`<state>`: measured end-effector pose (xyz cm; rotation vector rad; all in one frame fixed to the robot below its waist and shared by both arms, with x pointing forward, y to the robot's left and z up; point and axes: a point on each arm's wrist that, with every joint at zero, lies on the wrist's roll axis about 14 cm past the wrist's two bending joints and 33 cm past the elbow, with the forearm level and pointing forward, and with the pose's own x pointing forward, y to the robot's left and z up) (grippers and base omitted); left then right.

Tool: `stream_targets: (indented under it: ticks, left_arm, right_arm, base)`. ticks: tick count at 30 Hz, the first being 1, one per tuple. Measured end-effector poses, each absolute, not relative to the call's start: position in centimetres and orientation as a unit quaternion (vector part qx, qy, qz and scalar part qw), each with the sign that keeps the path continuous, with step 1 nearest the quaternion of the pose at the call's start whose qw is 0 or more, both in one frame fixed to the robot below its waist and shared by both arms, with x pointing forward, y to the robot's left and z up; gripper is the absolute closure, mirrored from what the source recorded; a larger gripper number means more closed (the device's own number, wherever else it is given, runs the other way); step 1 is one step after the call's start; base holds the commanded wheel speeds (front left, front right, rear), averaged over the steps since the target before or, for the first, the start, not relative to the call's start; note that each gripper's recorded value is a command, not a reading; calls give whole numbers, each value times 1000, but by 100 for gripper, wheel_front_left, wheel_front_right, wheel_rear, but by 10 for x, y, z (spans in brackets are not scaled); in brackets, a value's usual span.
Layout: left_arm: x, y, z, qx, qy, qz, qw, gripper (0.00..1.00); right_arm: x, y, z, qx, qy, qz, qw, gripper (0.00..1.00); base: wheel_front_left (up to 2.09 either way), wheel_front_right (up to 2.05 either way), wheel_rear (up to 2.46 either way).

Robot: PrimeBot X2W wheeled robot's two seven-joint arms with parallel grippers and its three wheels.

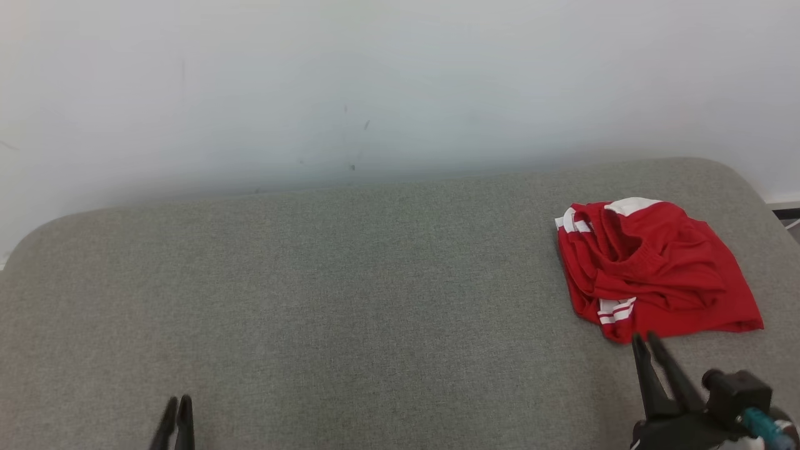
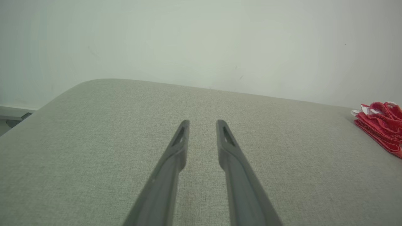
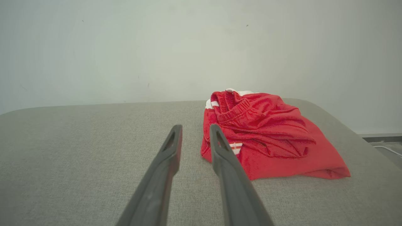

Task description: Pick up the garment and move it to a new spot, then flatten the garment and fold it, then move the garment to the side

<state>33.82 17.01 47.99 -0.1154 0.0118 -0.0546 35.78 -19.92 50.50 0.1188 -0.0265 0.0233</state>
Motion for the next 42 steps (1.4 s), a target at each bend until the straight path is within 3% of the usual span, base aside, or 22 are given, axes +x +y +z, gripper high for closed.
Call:
stream_targets:
  ticks: [4, 22, 42]
  left_arm:
    - [330, 167, 463, -66, 33, -25, 997, 100]
    - [334, 181, 450, -182, 71, 16, 981, 100]
    - [344, 187, 450, -330, 84, 40, 939, 100]
  right_arm:
    - [346, -193, 481, 70, 24, 9, 997, 100]
    - [352, -203, 473, 191, 55, -24, 980, 100]
    - [359, -206, 466, 336, 76, -49, 938, 100]
  base:
    - [0, 0, 0]
    - [0, 0, 0]
    - [0, 0, 0]
